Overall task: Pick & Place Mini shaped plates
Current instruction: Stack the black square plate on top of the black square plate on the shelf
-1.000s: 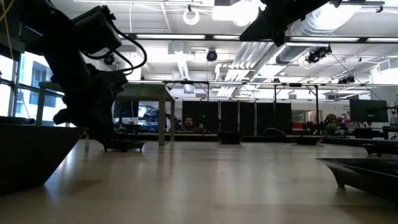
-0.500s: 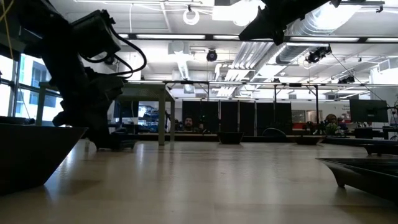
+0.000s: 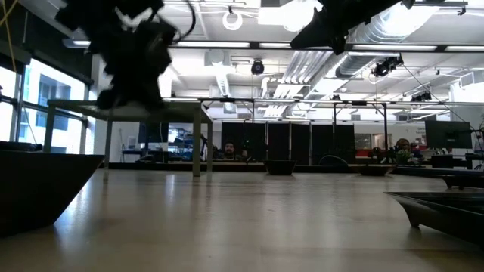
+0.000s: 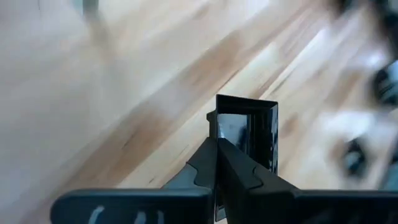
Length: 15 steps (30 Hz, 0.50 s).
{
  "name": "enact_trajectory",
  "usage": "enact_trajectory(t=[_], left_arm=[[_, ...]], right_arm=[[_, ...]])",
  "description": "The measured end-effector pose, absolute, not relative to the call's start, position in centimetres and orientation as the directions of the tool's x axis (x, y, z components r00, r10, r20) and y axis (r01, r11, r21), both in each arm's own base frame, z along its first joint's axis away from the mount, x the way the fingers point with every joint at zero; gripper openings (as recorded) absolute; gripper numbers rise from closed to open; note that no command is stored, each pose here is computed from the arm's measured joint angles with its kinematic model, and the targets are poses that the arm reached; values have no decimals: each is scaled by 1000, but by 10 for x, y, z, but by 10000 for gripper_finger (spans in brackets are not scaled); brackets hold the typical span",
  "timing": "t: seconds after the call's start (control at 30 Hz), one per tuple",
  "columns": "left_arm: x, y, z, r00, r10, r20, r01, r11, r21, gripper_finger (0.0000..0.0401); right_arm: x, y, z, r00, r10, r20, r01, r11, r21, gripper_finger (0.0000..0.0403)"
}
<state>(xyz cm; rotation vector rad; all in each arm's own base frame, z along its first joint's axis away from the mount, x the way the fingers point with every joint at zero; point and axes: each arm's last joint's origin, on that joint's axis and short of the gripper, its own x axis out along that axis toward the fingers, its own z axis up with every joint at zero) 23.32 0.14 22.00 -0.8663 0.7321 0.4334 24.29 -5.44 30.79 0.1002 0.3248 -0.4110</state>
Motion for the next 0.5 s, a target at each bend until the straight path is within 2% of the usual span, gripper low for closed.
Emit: enact_trajectory(t=[0.13, 0.3, 0.37, 0.5], left_arm=[[232, 31, 276, 743, 153, -652, -622, 519, -587, 2], [218, 83, 338, 729, 329, -600, -676, 485, -555, 1], [213, 106, 349, 699, 374, -609, -709, 470, -526, 1], [203, 148, 345, 661, 388, -643, -748, 408, -523, 1]], right_arm=[[243, -54, 308, 867, -378, -326, 409, 912, 31, 4], [243, -54, 309, 868, -377, -324, 406, 913, 24, 3], [243, -54, 309, 868, -377, -324, 403, 915, 17, 5], [243, -54, 309, 869, -375, -324, 401, 916, 16, 5]])
